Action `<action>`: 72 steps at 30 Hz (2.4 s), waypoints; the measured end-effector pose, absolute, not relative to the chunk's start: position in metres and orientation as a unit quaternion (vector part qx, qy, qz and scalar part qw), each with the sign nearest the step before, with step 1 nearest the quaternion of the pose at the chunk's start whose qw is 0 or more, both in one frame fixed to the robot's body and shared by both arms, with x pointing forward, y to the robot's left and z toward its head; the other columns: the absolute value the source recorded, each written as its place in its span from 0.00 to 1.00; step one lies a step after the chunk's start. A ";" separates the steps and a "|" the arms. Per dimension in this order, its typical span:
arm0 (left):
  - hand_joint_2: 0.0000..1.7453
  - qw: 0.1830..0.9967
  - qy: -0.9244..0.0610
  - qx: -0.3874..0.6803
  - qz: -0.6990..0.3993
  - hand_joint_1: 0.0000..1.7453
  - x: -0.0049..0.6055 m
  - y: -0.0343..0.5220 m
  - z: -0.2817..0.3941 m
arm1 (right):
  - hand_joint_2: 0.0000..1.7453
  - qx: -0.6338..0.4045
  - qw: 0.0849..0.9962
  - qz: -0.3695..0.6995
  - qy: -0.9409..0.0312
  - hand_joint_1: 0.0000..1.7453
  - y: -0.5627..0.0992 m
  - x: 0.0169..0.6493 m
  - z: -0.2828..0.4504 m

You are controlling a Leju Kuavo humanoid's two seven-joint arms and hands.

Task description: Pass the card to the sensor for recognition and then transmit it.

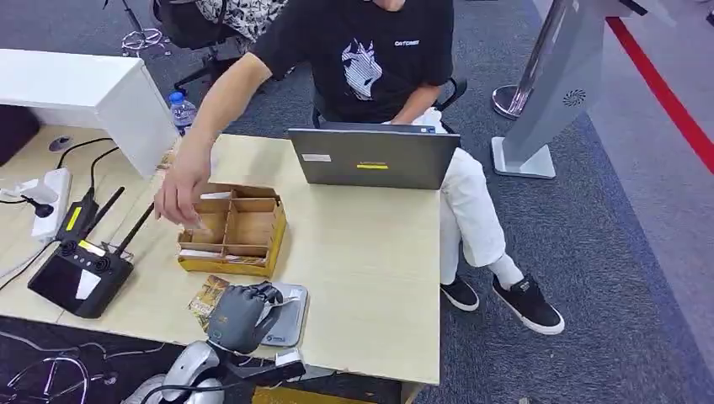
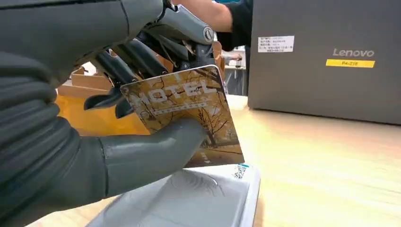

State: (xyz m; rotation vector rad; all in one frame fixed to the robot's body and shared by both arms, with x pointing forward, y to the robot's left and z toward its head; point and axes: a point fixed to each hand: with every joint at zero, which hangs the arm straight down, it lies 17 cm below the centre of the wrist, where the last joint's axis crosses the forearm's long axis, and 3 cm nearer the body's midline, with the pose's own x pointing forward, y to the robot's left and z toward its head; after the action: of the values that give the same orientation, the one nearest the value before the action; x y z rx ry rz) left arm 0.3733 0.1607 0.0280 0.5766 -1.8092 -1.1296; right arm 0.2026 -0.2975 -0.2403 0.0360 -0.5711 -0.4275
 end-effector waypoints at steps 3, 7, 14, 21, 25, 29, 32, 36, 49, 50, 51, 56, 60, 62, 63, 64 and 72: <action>1.00 0.445 -0.734 0.239 -0.453 1.00 0.375 0.161 0.031 | 1.00 0.017 0.937 -0.208 -0.279 0.00 -0.298 0.203 -0.240; 1.00 0.439 -0.740 0.244 -0.448 1.00 0.377 0.161 0.038 | 1.00 0.017 0.937 -0.209 -0.280 0.00 -0.298 0.203 -0.240; 1.00 0.418 -0.761 0.266 -0.419 1.00 0.384 0.167 0.068 | 1.00 0.016 0.938 -0.206 -0.280 0.00 -0.298 0.202 -0.240; 1.00 0.410 -0.774 0.296 -0.381 1.00 0.396 0.191 0.098 | 1.00 0.016 0.937 -0.210 -0.280 0.00 -0.298 0.203 -0.240; 1.00 0.408 -0.777 0.306 -0.369 1.00 0.400 0.200 0.106 | 1.00 0.017 0.937 -0.211 -0.280 0.00 -0.298 0.203 -0.240; 1.00 0.416 -0.780 0.318 -0.342 1.00 0.406 0.223 0.116 | 1.00 0.017 0.937 -0.208 -0.280 0.00 -0.297 0.203 -0.240; 1.00 0.421 -0.781 0.337 -0.315 1.00 0.413 0.253 0.127 | 1.00 0.017 0.938 -0.205 -0.280 0.00 -0.297 0.203 -0.240; 1.00 0.424 -0.778 0.360 -0.292 1.00 0.418 0.283 0.136 | 1.00 0.017 0.938 -0.206 -0.280 0.00 -0.297 0.203 -0.240; 1.00 0.423 -0.772 0.390 -0.272 0.10 0.419 0.315 0.143 | 1.00 0.017 0.936 -0.211 -0.280 0.00 -0.297 0.203 -0.240; 1.00 0.423 -0.771 0.390 -0.271 0.10 0.419 0.316 0.143 | 1.00 0.017 0.937 -0.210 -0.280 0.00 -0.297 0.203 -0.240; 1.00 0.423 -0.771 0.391 -0.271 0.00 0.419 0.316 0.144 | 1.00 0.017 0.937 -0.209 -0.280 0.00 -0.297 0.203 -0.240; 1.00 0.419 -0.773 0.390 -0.271 0.00 0.419 0.317 0.145 | 1.00 0.017 0.937 -0.207 -0.280 0.00 -0.296 0.203 -0.240; 1.00 0.417 -0.776 0.389 -0.269 0.00 0.418 0.316 0.146 | 1.00 0.016 0.937 -0.207 -0.280 0.00 -0.296 0.203 -0.240; 1.00 0.416 -0.778 0.389 -0.266 0.00 0.418 0.317 0.147 | 1.00 0.016 0.938 -0.207 -0.279 0.00 -0.297 0.202 -0.241; 1.00 0.415 -0.779 0.388 -0.266 0.00 0.418 0.316 0.148 | 1.00 0.016 0.938 -0.207 -0.279 0.00 -0.297 0.202 -0.241; 1.00 0.413 -0.780 0.387 -0.266 0.00 0.418 0.315 0.148 | 1.00 0.016 0.937 -0.208 -0.279 0.00 -0.297 0.202 -0.241; 1.00 0.418 -0.763 0.359 -0.337 0.00 0.414 0.279 0.124 | 1.00 0.016 0.938 -0.207 -0.279 0.00 -0.296 0.202 -0.241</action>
State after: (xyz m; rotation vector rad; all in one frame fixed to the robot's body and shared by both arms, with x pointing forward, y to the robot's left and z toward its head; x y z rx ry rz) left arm 0.4141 0.2794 0.1235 0.9006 -1.9144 -0.8448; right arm 0.2023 -0.2964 -0.2406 0.0329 -0.5698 -0.4235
